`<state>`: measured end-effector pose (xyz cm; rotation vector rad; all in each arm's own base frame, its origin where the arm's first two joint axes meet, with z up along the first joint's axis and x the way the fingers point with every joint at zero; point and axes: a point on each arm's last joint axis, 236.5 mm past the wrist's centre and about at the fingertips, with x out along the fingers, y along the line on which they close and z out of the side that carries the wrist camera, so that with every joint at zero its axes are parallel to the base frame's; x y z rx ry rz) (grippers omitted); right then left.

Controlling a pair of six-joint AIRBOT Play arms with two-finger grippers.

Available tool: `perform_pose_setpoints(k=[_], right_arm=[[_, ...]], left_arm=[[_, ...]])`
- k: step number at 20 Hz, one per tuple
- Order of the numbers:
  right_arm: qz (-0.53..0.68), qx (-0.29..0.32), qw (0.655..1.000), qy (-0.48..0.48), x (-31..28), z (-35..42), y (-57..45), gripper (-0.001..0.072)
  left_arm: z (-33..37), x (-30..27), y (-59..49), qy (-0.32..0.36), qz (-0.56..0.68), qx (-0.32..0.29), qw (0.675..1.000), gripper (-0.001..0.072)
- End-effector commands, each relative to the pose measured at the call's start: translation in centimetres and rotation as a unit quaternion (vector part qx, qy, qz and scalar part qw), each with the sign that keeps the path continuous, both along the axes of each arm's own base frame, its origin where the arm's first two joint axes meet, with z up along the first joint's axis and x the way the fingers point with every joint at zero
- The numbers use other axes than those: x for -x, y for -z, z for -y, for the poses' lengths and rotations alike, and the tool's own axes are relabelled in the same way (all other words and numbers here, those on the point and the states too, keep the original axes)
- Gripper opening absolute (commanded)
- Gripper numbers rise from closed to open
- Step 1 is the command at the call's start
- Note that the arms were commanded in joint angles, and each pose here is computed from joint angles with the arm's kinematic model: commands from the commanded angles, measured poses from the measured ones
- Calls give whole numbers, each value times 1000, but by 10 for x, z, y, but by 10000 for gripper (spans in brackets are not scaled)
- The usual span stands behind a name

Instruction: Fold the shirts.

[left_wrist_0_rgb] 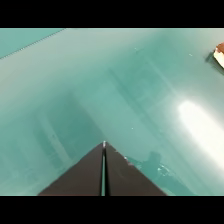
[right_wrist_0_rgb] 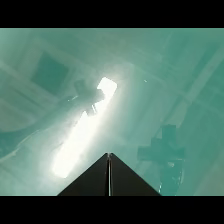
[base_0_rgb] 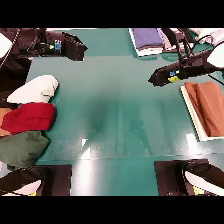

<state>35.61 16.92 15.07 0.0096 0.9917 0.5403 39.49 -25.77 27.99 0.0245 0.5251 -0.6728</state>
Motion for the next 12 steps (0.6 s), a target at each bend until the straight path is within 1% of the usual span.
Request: perform_pose_setpoints(k=[1, 12], right_arm=[[2, -2, 1000, 1, -1, -1, -1, 17], [1, -1, 1000, 0, 0, -1, 0, 17]], left_arm=[[0, 0, 0, 0, 0, 0, 1000, 30], [0, 0, -1, -1, 0, 3, 1000, 30]])
